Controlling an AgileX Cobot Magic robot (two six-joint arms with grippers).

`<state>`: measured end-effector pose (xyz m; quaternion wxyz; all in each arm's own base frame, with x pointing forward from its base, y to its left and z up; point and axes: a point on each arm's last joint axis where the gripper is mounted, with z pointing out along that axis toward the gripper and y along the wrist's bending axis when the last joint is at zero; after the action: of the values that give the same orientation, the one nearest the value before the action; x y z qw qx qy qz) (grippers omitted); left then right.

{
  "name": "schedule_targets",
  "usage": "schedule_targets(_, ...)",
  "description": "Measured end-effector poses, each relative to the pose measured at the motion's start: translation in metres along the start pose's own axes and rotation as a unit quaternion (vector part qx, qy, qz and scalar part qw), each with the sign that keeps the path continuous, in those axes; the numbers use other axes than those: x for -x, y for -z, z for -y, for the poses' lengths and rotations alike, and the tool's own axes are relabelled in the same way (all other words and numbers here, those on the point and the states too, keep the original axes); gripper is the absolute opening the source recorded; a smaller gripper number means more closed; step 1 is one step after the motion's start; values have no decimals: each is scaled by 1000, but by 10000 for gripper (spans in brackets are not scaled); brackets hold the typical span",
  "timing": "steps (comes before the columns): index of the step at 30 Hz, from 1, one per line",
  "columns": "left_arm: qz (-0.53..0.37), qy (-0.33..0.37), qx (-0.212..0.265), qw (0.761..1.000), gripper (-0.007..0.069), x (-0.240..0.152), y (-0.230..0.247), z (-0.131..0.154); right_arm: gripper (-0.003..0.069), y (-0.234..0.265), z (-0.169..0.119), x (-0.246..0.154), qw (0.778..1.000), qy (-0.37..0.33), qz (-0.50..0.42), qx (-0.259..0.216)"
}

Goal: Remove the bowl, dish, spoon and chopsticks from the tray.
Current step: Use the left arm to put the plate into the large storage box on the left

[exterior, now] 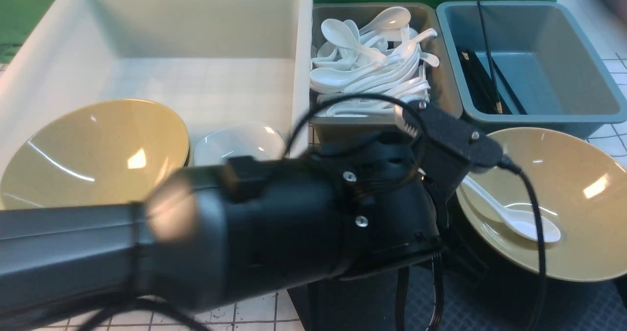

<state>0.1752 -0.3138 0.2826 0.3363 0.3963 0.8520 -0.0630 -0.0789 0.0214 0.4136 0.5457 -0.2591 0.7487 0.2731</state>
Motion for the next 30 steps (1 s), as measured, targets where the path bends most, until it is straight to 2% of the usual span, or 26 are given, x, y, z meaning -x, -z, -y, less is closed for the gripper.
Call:
schedule_targets(8, 84, 10, -12, 996, 15, 13, 74, -12, 165, 0, -1, 1, 1000, -1, 4, 4)
schedule_targets(11, 104, 8, 14, 994, 15, 17, 105, -32, 165, -1, 0, 2, 1000, 0, 6, 4)
schedule_targets(16, 70, 10, 72, 995, 15, 3, 137, -93, 165, -7, 3, 6, 1000, 6, -6, 8)
schedule_targets(19, 36, 7, 88, 995, 15, -9, 137, -126, 165, -10, 4, 8, 1000, 12, -12, 10)
schedule_targets(20, 34, 6, 89, 995, 15, -9, 136, -129, 165, -11, 4, 8, 1000, 13, -12, 11)
schedule_targets(22, 13, -20, 93, 995, 15, -20, 123, -153, 165, -13, 4, 9, 1000, 19, -15, 14)
schedule_targets(30, -44, -120, 56, 990, 15, -44, 65, -173, 165, -13, 5, 10, 999, 24, -15, 15)
